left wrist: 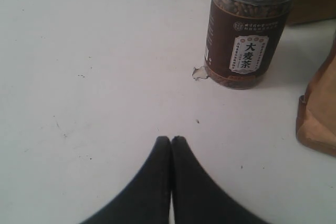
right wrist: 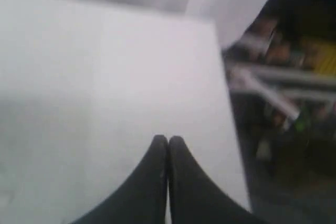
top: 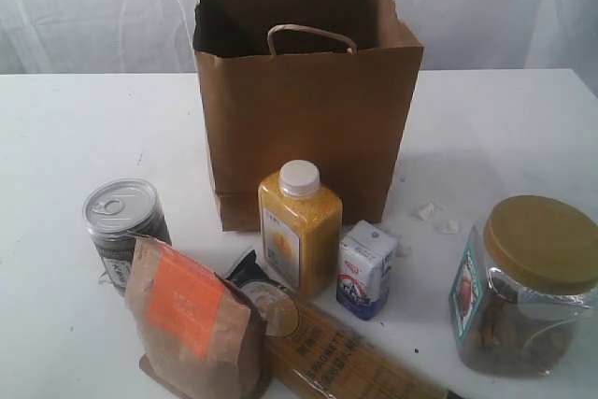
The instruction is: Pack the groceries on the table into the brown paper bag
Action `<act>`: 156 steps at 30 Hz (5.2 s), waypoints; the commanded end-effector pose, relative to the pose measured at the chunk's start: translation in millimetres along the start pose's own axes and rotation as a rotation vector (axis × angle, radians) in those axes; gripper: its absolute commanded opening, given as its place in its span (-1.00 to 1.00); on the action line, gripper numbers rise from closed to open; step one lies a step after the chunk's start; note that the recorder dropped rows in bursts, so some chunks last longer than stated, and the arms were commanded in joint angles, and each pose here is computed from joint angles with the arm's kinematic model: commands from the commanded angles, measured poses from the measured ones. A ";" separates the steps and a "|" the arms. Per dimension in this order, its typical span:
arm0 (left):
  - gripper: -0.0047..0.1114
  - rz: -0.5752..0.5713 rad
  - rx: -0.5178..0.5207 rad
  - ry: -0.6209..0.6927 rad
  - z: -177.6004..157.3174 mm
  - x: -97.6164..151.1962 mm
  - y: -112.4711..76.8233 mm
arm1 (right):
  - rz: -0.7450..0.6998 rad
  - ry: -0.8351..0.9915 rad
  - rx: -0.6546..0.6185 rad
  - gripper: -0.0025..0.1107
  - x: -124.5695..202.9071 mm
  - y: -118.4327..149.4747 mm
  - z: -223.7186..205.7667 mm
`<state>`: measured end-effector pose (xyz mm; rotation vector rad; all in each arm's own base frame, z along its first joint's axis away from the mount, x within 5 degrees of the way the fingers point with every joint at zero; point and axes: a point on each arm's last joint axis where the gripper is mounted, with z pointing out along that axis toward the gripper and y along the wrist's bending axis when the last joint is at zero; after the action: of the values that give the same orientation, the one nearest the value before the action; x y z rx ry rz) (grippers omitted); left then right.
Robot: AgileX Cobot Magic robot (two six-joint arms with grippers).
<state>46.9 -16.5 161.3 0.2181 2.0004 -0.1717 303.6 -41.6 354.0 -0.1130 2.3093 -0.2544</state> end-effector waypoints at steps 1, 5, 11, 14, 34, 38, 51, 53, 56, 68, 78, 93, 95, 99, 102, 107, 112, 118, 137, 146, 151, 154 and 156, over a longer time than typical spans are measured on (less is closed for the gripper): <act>-0.92 -0.009 0.010 0.007 0.4 1.8 -0.8 | 0.058 0.376 -0.151 -0.96 31.7 14.8 14.2; -0.92 -0.009 0.010 0.007 0.4 1.8 -0.8 | 0.090 0.536 -0.302 -0.96 43.4 27.9 -1.8; -0.92 -0.009 0.010 0.007 0.4 1.8 -0.8 | 0.060 0.319 -0.636 -0.96 23.2 65.7 -44.5; -0.92 -0.009 0.010 0.007 0.4 1.8 -0.8 | -0.075 0.278 -0.671 -0.96 22.1 84.7 -61.4; -0.92 -0.009 0.010 0.007 0.4 1.8 -0.8 | -0.460 0.307 -0.585 0.73 30.3 118.8 -65.9; -0.92 -0.009 0.010 0.007 0.4 1.8 -0.8 | -0.512 0.360 -0.521 0.73 40.6 114.5 -55.8; -0.92 -0.009 0.010 0.007 0.4 1.8 -0.8 | -0.536 0.450 -0.507 0.73 58.8 123.1 -21.3; -0.92 -0.009 0.010 0.007 0.4 1.8 -0.8 | -0.539 0.468 -0.509 0.73 62.7 123.9 -18.0; -0.92 -0.009 0.010 0.007 0.4 1.8 -0.8 | -0.558 0.461 -0.482 0.73 66.3 122.7 -13.5; -0.92 -0.009 0.010 0.007 0.4 1.8 -0.8 | -0.558 0.504 -0.473 0.73 86.1 124.4 -3.5; -0.92 -0.009 0.010 0.007 0.4 1.8 -0.8 | -0.361 0.604 -0.440 0.24 90.5 125.0 -7.1; -0.92 -0.009 0.010 0.007 0.4 1.8 -0.8 | -0.344 0.580 -0.435 -0.49 71.9 119.4 -24.5; -0.92 -0.009 0.010 0.007 0.4 1.8 -0.8 | -0.338 0.535 -0.432 -0.49 63.2 117.0 -31.9; -0.92 -0.009 0.010 0.007 0.4 1.8 -0.8 | -0.325 0.461 -0.425 -0.57 48.9 112.8 -44.9; -0.92 -0.009 0.010 0.007 0.4 1.8 -0.8 | -0.234 0.415 -0.413 -0.68 40.3 109.0 -59.1; -0.92 -0.009 0.010 0.007 0.4 1.8 -0.8 | -0.168 0.264 -0.479 -0.77 26.4 102.0 -101.2; -0.92 -0.009 0.010 0.007 0.4 1.8 -0.8 | -0.159 0.110 -0.482 -0.79 8.5 90.2 -138.0; -0.92 -0.009 0.010 0.007 0.4 1.8 -0.8 | -0.123 -0.041 -0.532 -0.79 -16.1 83.6 -173.7; -0.92 -0.009 0.010 0.007 0.4 1.8 -0.8 | -0.057 -0.275 -0.913 -0.79 -99.3 115.0 -186.4; -0.92 -0.009 0.010 0.007 0.4 1.8 -0.8 | 0.033 -0.530 -1.129 -0.79 -138.8 140.0 -156.6; -0.92 -0.009 0.010 0.007 0.4 1.8 -0.8 | 0.070 -0.562 -1.194 -0.79 -141.8 138.1 -170.4; -0.92 -0.009 0.010 0.007 0.4 1.8 -0.8 | 0.078 -0.633 -1.232 -0.79 -143.5 132.6 -190.2; -0.92 -0.009 0.010 0.007 0.4 1.8 -0.8 | 0.035 -0.671 -1.210 -0.79 -143.6 131.9 -191.0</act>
<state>46.9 -16.5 161.3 0.2181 2.0004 -0.1717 269.9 141.3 541.4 -0.6471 1.5847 1.0698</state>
